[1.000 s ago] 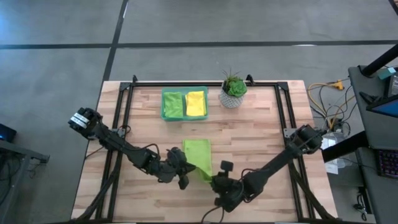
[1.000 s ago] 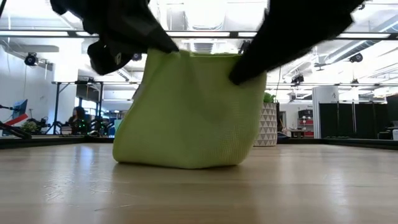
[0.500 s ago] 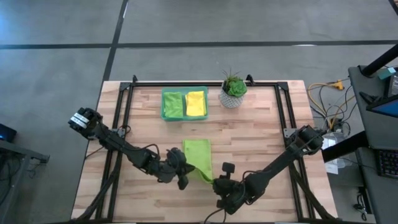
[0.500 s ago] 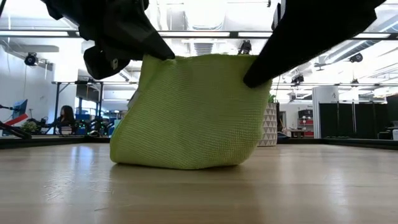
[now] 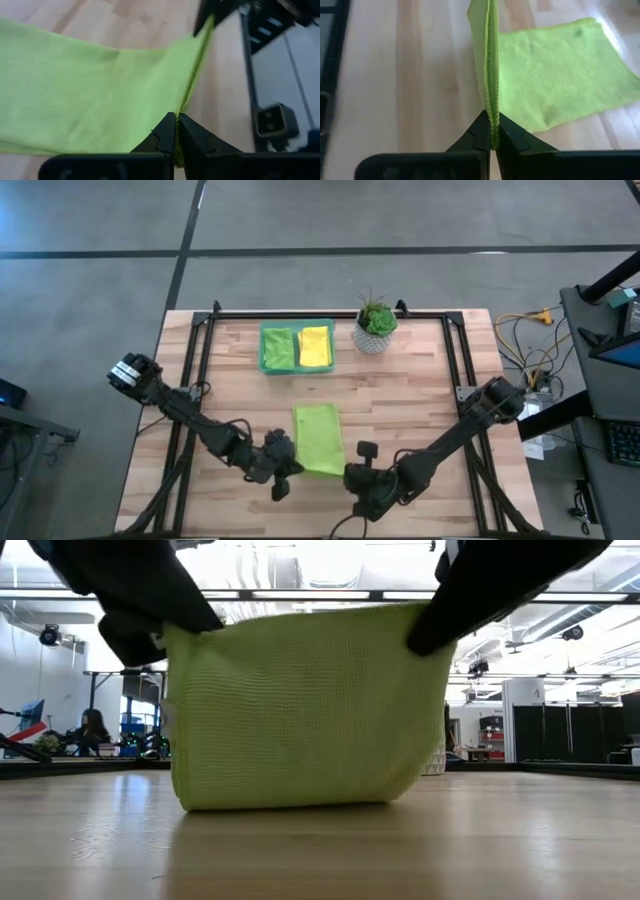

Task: Fold microfiber towels
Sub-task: Fold the light green microfiber towel

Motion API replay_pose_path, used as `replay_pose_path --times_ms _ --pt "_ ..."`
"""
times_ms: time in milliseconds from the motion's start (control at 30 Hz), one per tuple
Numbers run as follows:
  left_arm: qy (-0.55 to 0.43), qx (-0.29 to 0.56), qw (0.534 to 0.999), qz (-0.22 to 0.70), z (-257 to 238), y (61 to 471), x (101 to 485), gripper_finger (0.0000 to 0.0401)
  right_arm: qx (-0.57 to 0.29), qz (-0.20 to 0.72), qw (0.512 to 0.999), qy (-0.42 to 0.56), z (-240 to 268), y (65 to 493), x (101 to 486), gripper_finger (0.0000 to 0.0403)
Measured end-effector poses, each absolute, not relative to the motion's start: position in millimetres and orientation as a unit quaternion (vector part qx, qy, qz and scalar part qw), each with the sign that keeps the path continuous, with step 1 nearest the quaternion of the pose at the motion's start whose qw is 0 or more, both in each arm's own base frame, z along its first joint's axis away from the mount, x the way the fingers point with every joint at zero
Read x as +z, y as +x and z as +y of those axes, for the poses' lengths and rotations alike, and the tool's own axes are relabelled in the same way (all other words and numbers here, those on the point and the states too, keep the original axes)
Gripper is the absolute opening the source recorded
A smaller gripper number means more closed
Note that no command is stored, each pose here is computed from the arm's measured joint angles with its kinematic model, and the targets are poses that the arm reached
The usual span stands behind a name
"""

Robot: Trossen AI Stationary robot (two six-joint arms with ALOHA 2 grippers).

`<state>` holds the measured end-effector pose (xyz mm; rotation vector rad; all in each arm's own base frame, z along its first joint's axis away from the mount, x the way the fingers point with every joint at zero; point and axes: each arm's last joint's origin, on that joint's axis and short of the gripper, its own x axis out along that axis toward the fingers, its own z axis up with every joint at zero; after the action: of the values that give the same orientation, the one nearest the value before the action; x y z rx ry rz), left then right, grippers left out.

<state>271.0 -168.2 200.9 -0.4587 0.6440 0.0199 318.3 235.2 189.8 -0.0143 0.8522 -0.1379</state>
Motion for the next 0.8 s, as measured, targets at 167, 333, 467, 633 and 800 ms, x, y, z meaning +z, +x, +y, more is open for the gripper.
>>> replay_pose_path --times_ms 167,333,467,633,800 --pt "-0.214 -0.035 0.92 0.326 -175 268 202 0.0 -0.026 0.422 0.906 0.005 230 322 199 0.0009" --pt "-0.197 -0.043 0.921 0.334 -176 266 201 0.0 -0.012 0.433 0.901 0.011 216 332 201 0.0009" --pt "-0.18 -0.041 0.924 0.335 -176 265 201 0.0 -0.014 0.44 0.898 0.017 203 339 202 0.0009" --pt "-0.156 -0.006 0.926 0.344 -169 258 205 0.0 -0.008 0.447 0.894 0.014 189 347 202 0.0009" --pt "-0.112 0.052 0.934 0.336 -157 247 214 0.0 -0.012 0.448 0.894 0.016 176 354 202 0.0009"
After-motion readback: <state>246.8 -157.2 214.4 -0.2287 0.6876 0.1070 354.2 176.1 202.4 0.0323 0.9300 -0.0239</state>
